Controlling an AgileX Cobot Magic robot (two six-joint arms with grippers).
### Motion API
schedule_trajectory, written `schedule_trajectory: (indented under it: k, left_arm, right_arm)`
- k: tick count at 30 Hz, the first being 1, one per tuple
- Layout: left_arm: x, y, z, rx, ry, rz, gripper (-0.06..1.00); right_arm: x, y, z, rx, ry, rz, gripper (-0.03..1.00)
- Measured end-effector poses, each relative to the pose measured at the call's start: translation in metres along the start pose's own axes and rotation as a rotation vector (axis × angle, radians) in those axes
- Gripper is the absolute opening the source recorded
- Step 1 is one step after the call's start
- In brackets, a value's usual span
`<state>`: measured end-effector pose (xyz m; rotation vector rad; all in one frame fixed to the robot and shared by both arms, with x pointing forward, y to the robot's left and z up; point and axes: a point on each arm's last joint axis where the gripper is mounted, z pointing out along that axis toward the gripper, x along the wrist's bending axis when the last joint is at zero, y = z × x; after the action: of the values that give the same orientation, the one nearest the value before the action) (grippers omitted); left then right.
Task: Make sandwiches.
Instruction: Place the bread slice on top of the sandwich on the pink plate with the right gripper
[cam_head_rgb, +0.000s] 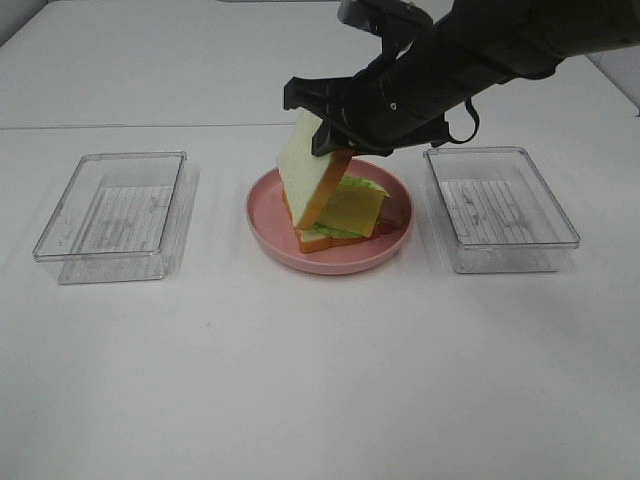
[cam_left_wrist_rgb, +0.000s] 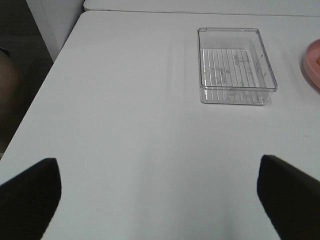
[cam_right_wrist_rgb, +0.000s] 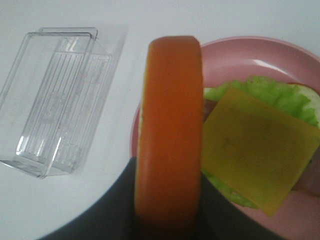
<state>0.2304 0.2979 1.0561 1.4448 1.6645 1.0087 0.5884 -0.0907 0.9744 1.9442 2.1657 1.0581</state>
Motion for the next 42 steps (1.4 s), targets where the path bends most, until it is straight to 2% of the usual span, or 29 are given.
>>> schedule_trajectory:
  k: [8, 14, 31, 33, 34, 35, 36, 37, 38, 39, 42]
  left_arm:
    - [0.0, 0.0, 0.0, 0.0, 0.0, 0.0, 0.99]
    - [0.0, 0.0, 0.0, 0.0, 0.0, 0.0, 0.99]
    - [0.0, 0.0, 0.0, 0.0, 0.0, 0.0, 0.99]
    - [0.0, 0.0, 0.0, 0.0, 0.0, 0.0, 0.99]
    - [0.0, 0.0, 0.0, 0.0, 0.0, 0.0, 0.99]
    - [0.0, 0.0, 0.0, 0.0, 0.0, 0.0, 0.99]
    - [0.0, 0.0, 0.0, 0.0, 0.0, 0.0, 0.99]
    - [0.0, 0.0, 0.0, 0.0, 0.0, 0.0, 0.99]
    - [0.0, 0.0, 0.0, 0.0, 0.0, 0.0, 0.99]
    - [0.0, 0.0, 0.0, 0.0, 0.0, 0.0, 0.99]
    - [0.0, 0.0, 0.0, 0.0, 0.0, 0.0, 0.99]
  right_arm:
    - [-0.007, -0.005, 0.017, 0.013, -0.02, 0.012, 0.24]
    - [-0.009, -0.003, 0.021, -0.02, -0.024, 0.013, 0.24]
    - [-0.014, -0.007, 0.034, -0.006, -0.041, 0.018, 0.24]
    - [-0.015, -0.007, 0.034, -0.007, -0.047, -0.001, 0.38]
    - [-0.015, -0.007, 0.034, -0.007, -0.047, -0.001, 0.38]
    - [-0.016, -0.008, 0.036, -0.002, -0.056, -0.021, 0.55]
    - [-0.017, -0.009, 0.037, 0.001, -0.062, -0.036, 0.64]
    - [-0.017, -0.009, 0.037, 0.001, -0.062, -0.036, 0.64]
    - [-0.018, -0.009, 0.038, -0.002, -0.072, -0.067, 0.78]
    - [-0.019, -0.008, 0.038, -0.011, -0.082, -0.103, 0.86]
    - [-0.021, -0.006, 0.038, -0.029, -0.098, -0.163, 0.9]
